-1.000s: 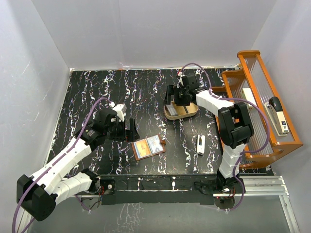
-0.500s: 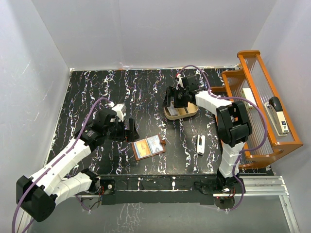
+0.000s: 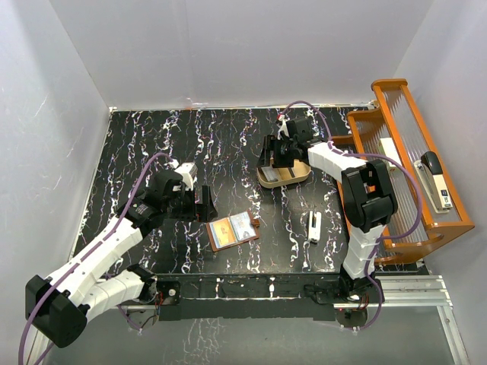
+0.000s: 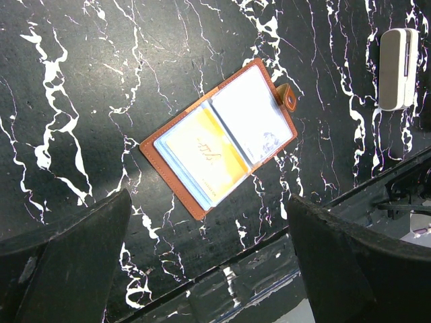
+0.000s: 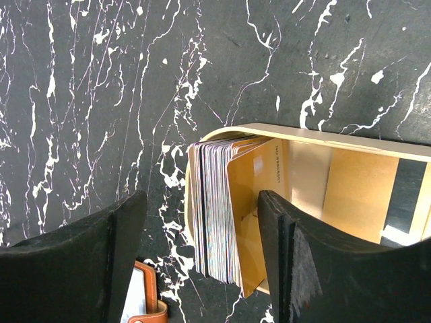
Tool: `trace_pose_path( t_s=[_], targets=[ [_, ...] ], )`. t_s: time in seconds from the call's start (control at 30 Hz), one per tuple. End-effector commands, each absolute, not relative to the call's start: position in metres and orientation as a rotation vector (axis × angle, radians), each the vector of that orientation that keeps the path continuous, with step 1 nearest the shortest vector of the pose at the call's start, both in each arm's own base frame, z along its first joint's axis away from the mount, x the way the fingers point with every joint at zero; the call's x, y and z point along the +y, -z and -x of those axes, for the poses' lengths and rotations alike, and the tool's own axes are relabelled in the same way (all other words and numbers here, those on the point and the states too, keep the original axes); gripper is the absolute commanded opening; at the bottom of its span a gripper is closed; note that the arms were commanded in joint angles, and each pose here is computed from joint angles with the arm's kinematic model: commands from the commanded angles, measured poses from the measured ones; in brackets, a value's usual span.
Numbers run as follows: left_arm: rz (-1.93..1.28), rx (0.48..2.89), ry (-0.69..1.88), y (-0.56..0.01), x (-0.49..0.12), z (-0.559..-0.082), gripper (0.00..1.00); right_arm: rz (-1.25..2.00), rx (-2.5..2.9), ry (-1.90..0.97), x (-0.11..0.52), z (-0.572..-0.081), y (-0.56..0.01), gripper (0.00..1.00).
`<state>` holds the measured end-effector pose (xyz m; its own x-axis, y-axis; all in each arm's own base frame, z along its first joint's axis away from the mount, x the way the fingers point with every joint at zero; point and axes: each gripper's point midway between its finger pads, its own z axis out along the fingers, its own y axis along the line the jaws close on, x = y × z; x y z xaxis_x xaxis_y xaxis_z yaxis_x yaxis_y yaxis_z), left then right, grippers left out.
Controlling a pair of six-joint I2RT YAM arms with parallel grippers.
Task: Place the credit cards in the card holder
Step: Pick up the credit card from the storage box.
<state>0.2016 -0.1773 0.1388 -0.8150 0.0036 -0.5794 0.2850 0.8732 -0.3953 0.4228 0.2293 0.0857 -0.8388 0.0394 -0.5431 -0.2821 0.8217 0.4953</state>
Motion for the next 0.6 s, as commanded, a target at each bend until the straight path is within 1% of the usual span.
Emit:
trace_pose_path(
  t_s=[0.0,0.17,0.4,0.47,0.57],
  targets=[
    [-0.223,2.428,0.639,-0.1475,-0.1761,-0.2006,0.99,0.216,2.335,-0.819,0.2379,-0.4303,-0.123,0.63],
    [-0.223,2.428,0.639,-0.1475,-0.176,-0.2007,0.99,0.211,2.332,-0.813,0.2372,-0.4311,-0.1244,0.58],
    [-0.223,2.429,0.639,-0.1472,-0.1764,-0.2012,0.99,0.206,2.338,-0.799,0.2358,-0.4332,-0.1228,0.46],
    [-0.226,2.435,0.64,-0.1459,-0.1769,-0.2009,0.99,0.207,2.338,-0.792,0.2355,-0.4342,-0.1233,0.41],
    [-0.227,2.442,0.639,-0.1448,-0.1773,-0.2009,0.99,0.208,2.337,-0.787,0.2353,-0.4355,-0.1236,0.3]
  ],
)
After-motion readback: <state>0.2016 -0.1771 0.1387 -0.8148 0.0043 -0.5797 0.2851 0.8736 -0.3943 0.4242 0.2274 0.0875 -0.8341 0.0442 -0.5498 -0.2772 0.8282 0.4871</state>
